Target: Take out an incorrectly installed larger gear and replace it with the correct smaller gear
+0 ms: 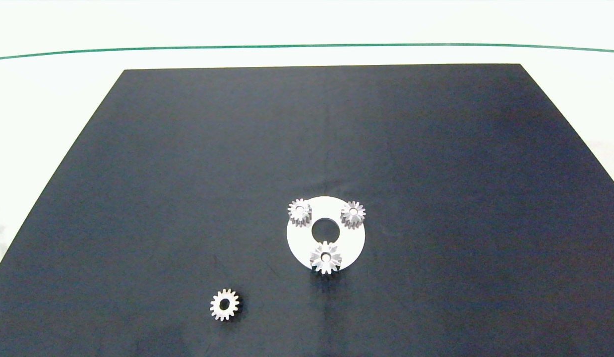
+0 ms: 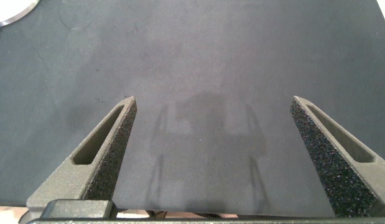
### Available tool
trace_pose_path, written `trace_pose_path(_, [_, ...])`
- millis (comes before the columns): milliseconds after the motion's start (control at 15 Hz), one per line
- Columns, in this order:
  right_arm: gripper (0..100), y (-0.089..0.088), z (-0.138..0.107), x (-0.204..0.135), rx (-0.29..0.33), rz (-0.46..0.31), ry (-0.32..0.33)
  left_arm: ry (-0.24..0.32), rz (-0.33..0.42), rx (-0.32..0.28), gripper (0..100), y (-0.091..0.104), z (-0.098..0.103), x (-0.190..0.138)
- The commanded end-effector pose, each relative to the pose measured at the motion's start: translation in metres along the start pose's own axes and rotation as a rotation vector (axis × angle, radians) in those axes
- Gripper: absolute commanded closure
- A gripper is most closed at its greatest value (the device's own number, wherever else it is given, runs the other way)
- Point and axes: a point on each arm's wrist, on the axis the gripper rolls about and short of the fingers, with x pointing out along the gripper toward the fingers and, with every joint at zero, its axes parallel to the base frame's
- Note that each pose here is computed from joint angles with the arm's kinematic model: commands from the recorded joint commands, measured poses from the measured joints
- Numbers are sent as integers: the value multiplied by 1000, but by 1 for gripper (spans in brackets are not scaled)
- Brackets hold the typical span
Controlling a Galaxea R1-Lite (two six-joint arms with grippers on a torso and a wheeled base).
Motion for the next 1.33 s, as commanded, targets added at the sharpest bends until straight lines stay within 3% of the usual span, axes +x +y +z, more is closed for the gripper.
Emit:
trace_pose_path(67, [0, 0, 0, 0, -2, -5, 2, 0, 2, -2, 0, 0, 0, 0])
trace_pose_path(333, [0, -1, 1, 0, -5, -24, 3, -9, 29, 18, 0, 0, 1, 0])
trace_pose_path(400, [0, -1, 2, -1, -13, -31, 2, -28, 25, 25, 0, -1, 8, -3])
trace_pose_path(533, [0, -1, 6, 0, -37, -27, 14, 9, 31, 27, 0, -5, 25, -15])
trace_pose_path(667, [0, -3, 34, 4, -40, -26, 34, 100, 31, 30, 0, -10, 53, -32])
trace_pose_path(733, [0, -4, 56, 11, -42, -30, 59, 159, 37, 34, 0, -16, 80, -32])
trace_pose_path(933, [0, -9, 113, 46, -41, -27, 144, 229, 76, 44, 0, -34, 155, -4])
trace_pose_path(1000, [0, -10, 128, 62, -43, -30, 173, 289, 90, 72, 0, -38, 174, 5])
trace_pose_path(1133, [0, -13, 156, 89, -62, -54, 311, 443, 120, 142, 0, -46, 208, 18])
trace_pose_path(1333, [0, -15, 195, 107, -137, -12, 516, 594, 140, 150, 0, -55, 250, 41])
